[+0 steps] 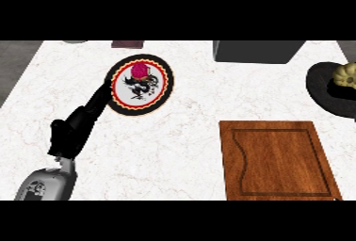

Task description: Pick the squash from the cutting board and place it in the pan

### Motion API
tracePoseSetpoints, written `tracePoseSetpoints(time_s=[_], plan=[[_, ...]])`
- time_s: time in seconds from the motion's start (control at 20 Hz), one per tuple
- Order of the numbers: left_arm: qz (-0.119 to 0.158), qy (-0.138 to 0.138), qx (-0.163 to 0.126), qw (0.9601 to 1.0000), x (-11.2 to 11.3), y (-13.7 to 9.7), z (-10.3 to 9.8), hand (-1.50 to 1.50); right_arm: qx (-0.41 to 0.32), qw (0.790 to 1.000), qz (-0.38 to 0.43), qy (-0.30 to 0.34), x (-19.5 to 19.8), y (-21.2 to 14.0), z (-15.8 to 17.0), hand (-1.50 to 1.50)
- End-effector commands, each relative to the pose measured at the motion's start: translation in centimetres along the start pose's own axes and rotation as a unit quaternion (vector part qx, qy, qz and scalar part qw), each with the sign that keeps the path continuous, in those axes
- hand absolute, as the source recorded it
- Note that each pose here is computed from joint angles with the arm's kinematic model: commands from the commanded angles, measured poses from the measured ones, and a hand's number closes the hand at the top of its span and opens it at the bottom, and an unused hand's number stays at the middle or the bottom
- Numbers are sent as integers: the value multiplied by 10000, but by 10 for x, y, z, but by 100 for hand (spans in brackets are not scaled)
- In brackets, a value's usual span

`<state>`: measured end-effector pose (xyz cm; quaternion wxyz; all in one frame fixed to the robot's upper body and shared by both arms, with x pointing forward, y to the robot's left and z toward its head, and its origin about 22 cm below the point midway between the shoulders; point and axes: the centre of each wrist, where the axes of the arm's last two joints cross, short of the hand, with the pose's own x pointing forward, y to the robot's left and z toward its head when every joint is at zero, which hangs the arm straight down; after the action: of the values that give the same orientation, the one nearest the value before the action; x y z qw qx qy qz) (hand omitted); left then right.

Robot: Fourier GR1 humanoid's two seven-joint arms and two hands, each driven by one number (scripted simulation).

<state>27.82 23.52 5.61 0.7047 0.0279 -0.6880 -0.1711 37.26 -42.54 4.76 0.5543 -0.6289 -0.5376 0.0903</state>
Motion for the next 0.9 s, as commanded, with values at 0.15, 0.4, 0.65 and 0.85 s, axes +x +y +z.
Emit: tracePoseSetpoints(time_s=[0.15, 0.4, 0.65, 0.85], plan=[[28, -24, -79, 10000, 9, 0, -8, 0, -40, 10000, -34, -17, -15, -14, -13, 150], [-40, -130, -192, 9997, 8, -8, -5, 0, 1173, 9840, 69, 1342, -44, -6, 6, -150], [42, -219, -155, 9996, 8, -13, -4, 0, 935, 9848, -738, 1265, -29, -16, -10, -150], [-37, -137, -105, 9998, 16, 3, -10, 0, 576, 9791, -1591, 1126, -33, -21, -13, -150]])
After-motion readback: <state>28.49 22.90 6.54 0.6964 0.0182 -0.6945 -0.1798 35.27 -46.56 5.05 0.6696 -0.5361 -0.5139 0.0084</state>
